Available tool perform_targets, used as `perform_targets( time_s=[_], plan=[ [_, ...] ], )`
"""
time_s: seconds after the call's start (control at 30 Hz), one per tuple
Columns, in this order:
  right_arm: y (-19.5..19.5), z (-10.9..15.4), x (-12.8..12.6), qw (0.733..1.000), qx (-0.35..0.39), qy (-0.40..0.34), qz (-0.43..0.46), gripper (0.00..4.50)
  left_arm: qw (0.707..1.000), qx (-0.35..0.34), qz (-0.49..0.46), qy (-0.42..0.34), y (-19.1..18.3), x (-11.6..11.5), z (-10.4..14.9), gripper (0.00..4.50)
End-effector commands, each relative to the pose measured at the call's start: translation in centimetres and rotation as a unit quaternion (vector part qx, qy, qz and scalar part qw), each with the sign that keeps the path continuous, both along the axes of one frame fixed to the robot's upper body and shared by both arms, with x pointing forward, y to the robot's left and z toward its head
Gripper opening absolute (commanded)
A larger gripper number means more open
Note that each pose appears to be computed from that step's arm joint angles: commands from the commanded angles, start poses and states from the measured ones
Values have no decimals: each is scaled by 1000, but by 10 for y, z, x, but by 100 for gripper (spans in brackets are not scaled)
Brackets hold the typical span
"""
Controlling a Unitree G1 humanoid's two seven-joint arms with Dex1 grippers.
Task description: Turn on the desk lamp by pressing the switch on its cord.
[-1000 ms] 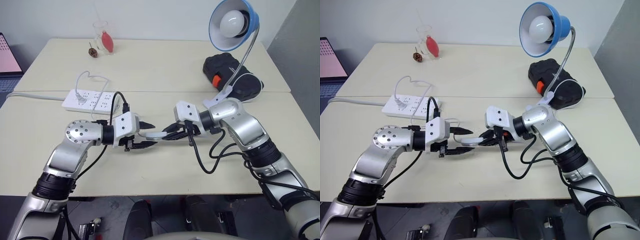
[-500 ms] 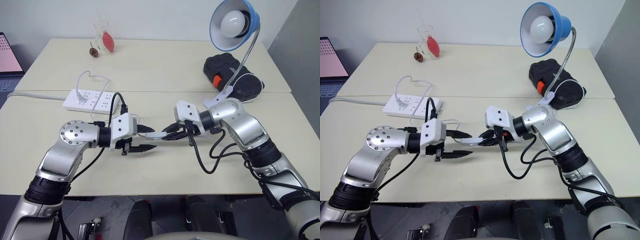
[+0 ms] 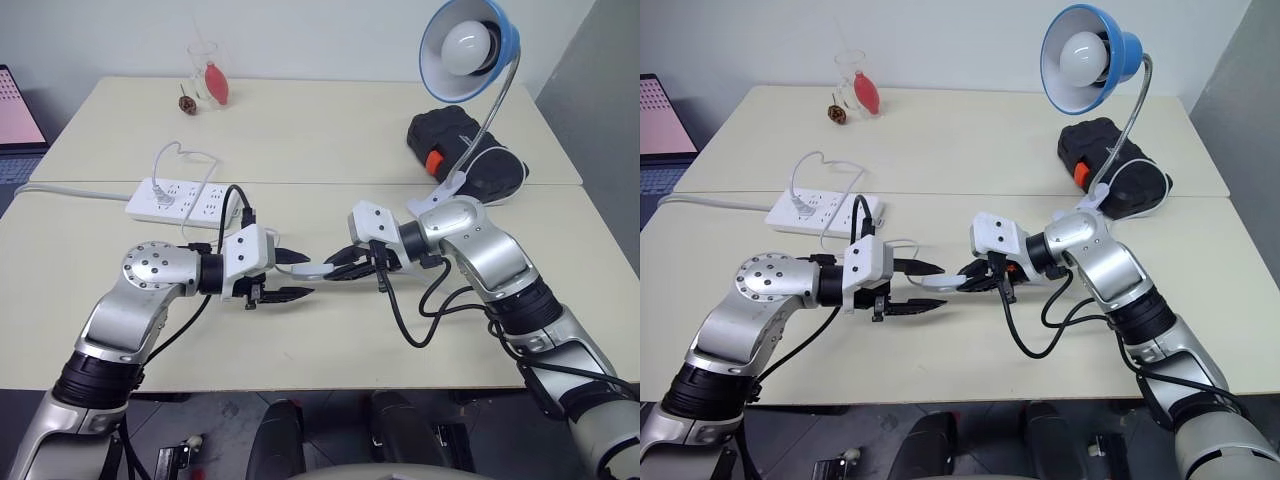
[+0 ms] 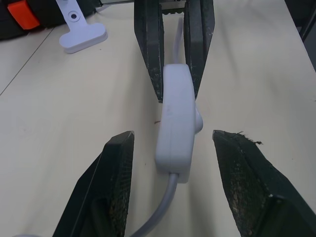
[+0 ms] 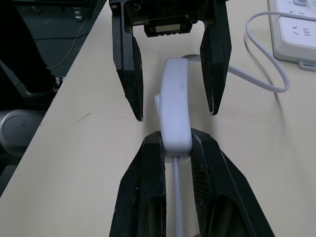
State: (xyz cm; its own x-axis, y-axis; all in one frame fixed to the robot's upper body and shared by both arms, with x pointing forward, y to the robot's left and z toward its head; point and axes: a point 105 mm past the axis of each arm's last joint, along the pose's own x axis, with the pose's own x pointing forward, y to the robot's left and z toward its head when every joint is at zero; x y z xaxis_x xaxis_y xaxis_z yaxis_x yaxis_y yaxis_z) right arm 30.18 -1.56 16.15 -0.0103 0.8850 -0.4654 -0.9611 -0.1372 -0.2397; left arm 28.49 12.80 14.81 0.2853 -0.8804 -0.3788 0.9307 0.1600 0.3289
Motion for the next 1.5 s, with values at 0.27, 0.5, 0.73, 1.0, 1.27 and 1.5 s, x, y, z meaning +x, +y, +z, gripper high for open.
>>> perform_targets(
  time_s=[0.27,0.5,0.73,1.0,1.27,1.5],
  plan=[
    [1,13,-3,1000,9,-22,14,34,1000,3,2,-21,-2,5,4,100],
    [1,12,-3,1000,8,-22,17,34,1000,0,2,-25,-3,5,5,51],
    [1,13,-1,1000,8,-23,16,34,998,1,4,-59,2,10,12,121],
    [1,10,3,1000,9,-12,3,34,997,20,-1,-74,11,10,14,249],
    [4,11,11,999,12,0,-34,34,999,16,-24,-36,3,-2,14,249],
    [3,10,15,998,7,3,-55,34,999,29,-16,-40,4,3,12,249]
  ],
)
